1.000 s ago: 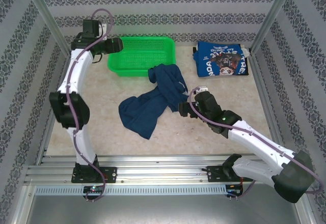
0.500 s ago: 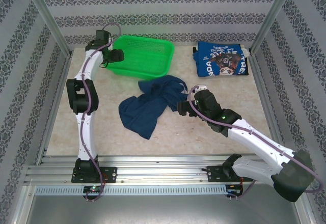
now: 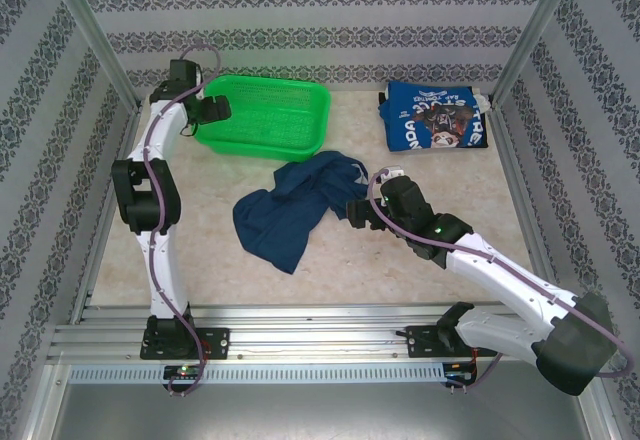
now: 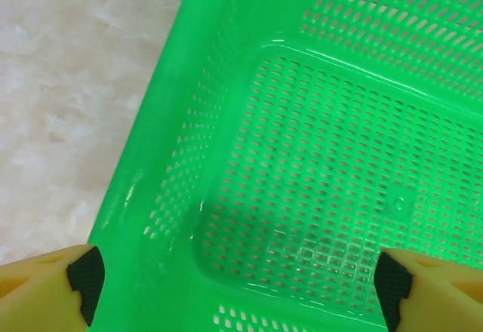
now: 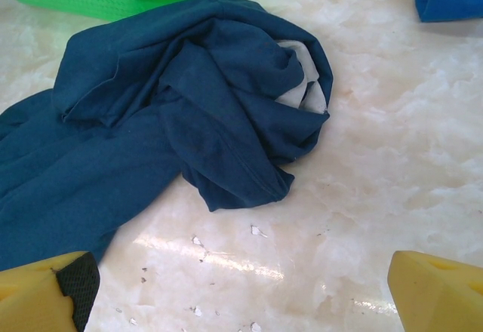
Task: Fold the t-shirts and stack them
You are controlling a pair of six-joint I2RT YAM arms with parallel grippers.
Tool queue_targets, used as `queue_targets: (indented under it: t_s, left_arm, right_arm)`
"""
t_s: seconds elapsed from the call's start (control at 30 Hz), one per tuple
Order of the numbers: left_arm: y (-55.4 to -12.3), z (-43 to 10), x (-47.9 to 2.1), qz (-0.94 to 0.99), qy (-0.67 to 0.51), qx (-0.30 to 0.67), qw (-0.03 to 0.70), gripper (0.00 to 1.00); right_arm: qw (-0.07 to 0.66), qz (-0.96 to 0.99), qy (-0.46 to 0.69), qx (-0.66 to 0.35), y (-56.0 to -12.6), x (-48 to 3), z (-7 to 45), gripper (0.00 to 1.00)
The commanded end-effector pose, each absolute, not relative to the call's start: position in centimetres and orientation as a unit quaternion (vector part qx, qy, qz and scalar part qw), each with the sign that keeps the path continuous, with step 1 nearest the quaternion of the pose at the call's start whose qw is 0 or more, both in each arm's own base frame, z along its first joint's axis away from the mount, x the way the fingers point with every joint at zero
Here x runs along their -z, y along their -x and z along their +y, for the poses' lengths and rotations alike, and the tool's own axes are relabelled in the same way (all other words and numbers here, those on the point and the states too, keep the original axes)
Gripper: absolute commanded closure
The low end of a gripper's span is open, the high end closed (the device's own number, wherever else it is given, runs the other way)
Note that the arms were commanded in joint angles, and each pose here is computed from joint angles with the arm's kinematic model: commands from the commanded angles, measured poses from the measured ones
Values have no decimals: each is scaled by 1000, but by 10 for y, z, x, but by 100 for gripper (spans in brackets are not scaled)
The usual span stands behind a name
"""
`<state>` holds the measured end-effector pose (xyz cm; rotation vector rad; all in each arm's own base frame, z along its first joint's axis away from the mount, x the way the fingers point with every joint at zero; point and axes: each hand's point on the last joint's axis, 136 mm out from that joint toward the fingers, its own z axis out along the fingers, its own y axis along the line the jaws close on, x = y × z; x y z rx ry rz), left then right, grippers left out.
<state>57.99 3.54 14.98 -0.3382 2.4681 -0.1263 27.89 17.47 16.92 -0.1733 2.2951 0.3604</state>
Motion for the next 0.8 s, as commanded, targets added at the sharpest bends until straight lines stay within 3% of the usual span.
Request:
queue_targets:
  t_s: [0.0, 0.13, 0.43, 0.5, 0.57, 0.77]
  left_arm:
    - [-593, 42, -141, 942, 130, 45, 307, 6]
    - [-601, 43, -104, 954, 127, 45, 267, 13]
    - [-587, 59, -91, 954, 152, 76, 245, 48]
    - [-580, 65, -98, 952, 158, 71, 252, 43]
    - [-570, 74, -104, 948, 173, 68, 259, 22]
    - [-552, 94, -133, 932, 199, 61, 297, 15]
  right_arm:
    - [392, 906, 73, -143, -280, -166, 176, 2]
    - [389, 906, 79, -146, -279, -169, 179, 2]
    - [401, 898, 81, -161, -274, -181, 180, 2]
    - [404, 896, 82, -164, -272, -182, 180, 2]
    - [406, 895, 81, -168, -270, -184, 179, 2]
    - [413, 893, 84, -158, -267, -183, 173, 2]
